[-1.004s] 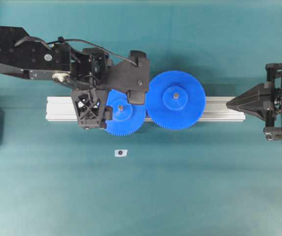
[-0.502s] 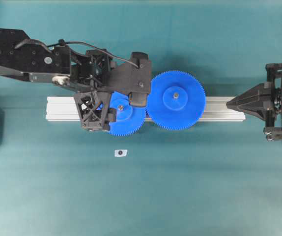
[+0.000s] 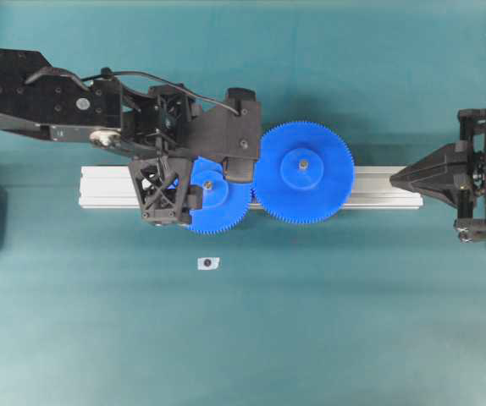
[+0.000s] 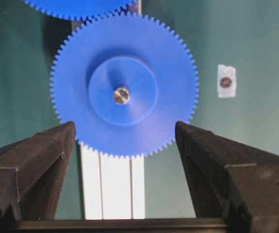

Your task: Insert the small gear onto the shaft.

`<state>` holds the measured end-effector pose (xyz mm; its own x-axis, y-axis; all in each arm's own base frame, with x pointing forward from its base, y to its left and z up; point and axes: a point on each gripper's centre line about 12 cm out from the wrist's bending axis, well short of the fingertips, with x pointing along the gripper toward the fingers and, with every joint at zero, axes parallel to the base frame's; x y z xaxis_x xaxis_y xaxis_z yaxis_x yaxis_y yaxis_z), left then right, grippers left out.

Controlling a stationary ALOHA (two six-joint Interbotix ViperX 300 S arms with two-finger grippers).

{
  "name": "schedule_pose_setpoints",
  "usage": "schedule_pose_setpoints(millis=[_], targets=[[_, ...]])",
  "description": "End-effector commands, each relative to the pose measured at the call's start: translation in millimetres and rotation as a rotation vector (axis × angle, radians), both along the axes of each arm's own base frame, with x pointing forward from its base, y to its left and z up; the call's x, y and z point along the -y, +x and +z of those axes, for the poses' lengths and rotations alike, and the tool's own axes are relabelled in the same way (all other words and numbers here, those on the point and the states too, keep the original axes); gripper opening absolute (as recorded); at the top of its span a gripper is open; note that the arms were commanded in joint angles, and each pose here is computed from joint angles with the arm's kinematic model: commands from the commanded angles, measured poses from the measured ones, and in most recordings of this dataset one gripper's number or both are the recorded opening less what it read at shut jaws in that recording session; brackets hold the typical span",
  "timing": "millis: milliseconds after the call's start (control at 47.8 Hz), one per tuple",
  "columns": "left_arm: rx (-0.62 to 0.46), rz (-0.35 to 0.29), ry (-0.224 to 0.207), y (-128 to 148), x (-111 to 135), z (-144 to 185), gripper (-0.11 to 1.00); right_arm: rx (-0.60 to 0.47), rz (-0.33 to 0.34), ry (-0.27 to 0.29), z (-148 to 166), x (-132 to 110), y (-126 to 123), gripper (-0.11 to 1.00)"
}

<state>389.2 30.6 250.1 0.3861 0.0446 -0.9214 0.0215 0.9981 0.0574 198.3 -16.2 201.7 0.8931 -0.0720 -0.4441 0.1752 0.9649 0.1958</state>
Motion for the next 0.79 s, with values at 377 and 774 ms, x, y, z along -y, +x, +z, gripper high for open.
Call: schedule_pose_setpoints(millis=[377,774], targets=[[0.044,-0.001,0.006,3.2,0.1,14.5,0.78,0.034,-0.003,0.004,4.6,-0.4,-4.4,0.0],[0.075,-0.001,0.008,9.0,-0.3,25.1,0.78,0.054,-0.005,0.002,7.0,-0.3,-7.8,0.0]])
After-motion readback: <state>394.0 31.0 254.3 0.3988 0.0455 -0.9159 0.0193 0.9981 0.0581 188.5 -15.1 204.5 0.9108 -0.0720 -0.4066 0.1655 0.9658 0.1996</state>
